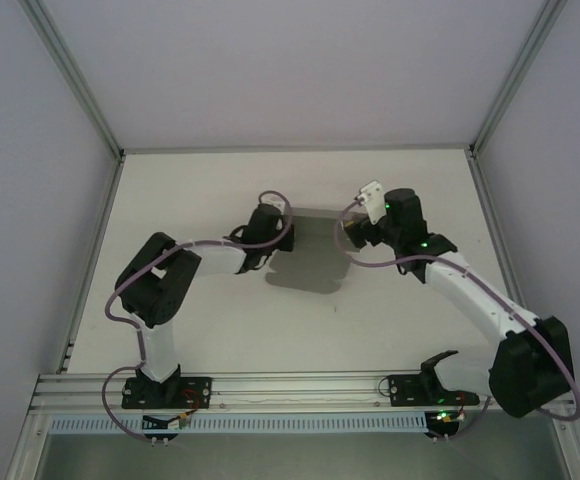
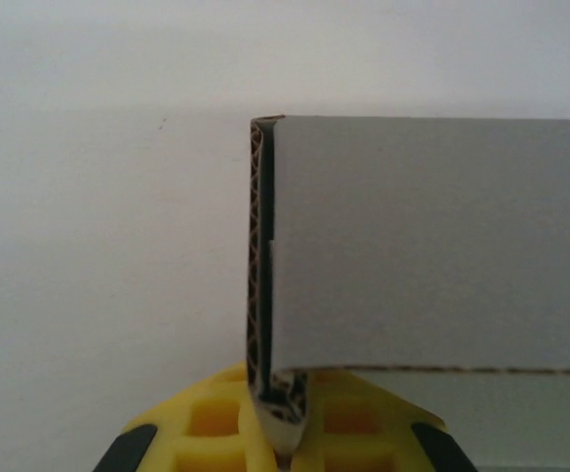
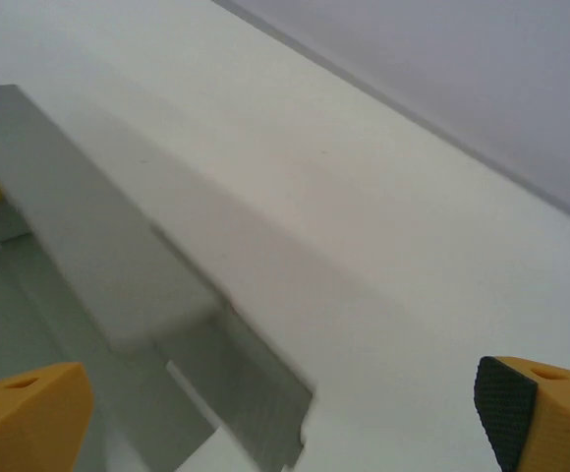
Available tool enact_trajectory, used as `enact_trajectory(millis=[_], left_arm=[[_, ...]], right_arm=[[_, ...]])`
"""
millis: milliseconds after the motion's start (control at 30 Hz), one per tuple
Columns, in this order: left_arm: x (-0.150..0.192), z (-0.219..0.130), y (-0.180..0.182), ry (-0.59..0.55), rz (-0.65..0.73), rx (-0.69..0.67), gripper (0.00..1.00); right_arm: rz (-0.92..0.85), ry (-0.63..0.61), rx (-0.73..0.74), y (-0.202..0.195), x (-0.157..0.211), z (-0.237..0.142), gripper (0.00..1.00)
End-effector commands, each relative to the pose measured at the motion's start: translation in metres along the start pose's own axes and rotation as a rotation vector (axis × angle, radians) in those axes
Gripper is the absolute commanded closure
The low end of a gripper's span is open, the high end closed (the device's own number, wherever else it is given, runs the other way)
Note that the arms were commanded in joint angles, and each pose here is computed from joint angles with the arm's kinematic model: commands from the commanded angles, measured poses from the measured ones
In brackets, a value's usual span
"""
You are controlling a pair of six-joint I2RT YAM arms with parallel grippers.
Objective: Assemble paper box
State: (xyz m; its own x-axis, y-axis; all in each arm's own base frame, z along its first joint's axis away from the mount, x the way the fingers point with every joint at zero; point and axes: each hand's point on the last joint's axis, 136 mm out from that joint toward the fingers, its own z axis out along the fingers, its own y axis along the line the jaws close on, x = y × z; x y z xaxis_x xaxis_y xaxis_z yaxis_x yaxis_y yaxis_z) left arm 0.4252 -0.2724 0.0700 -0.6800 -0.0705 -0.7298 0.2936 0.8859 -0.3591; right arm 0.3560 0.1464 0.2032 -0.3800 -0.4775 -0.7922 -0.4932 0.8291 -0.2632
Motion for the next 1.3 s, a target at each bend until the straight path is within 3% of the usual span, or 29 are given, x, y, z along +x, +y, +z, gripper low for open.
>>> enact_trajectory(millis=[0, 100, 200, 333, 533, 733, 833, 900, 967, 1167, 1267], left_arm=[[-0.005, -0.012, -0.020, 0.063, -0.113, 0.213, 1.00], [-0.009, -0.013, -0.021, 0.079, -0.075, 0.219, 1.00], [-0.010, -0.016, -0.029, 0.094, -0.051, 0.255, 1.00], [-0.012, -0.020, -0.037, 0.095, -0.039, 0.294, 1.00], [-0.020, -0.026, -0.039, 0.073, -0.037, 0.292, 1.00], [-0.026, -0.025, -0.043, 0.079, -0.042, 0.281, 1.00], [-0.028, -0.025, -0.047, 0.074, -0.040, 0.276, 1.00], [-0.029, -0.026, -0.051, 0.069, -0.041, 0.279, 1.00], [-0.029, -0.026, -0.053, 0.066, -0.037, 0.278, 1.00], [-0.029, -0.023, -0.052, 0.058, -0.042, 0.315, 0.81], [-0.029, -0.025, -0.050, 0.054, -0.059, 0.356, 0.78]], right_arm=[[0.169, 0.060, -0.201, 0.030, 0.017, -0.011, 0.00], [0.297, 0.088, -0.208, 0.018, 0.013, -0.013, 0.00], [0.316, 0.091, -0.211, 0.013, 0.007, -0.007, 0.03], [0.317, 0.091, -0.230, 0.012, -0.002, 0.003, 0.13], [0.330, 0.129, -0.298, 0.027, 0.009, 0.011, 0.36], [0.333, 0.068, -0.431, 0.047, 0.000, 0.012, 0.44], [0.338, 0.064, -0.461, 0.050, -0.004, 0.017, 0.59], [0.341, 0.054, -0.475, 0.052, -0.007, 0.020, 0.76], [0.350, 0.044, -0.492, 0.054, -0.009, 0.020, 0.84], [0.340, 0.015, -0.583, 0.070, -0.007, 0.012, 0.96], [0.339, 0.009, -0.599, 0.072, -0.007, 0.009, 0.98]])
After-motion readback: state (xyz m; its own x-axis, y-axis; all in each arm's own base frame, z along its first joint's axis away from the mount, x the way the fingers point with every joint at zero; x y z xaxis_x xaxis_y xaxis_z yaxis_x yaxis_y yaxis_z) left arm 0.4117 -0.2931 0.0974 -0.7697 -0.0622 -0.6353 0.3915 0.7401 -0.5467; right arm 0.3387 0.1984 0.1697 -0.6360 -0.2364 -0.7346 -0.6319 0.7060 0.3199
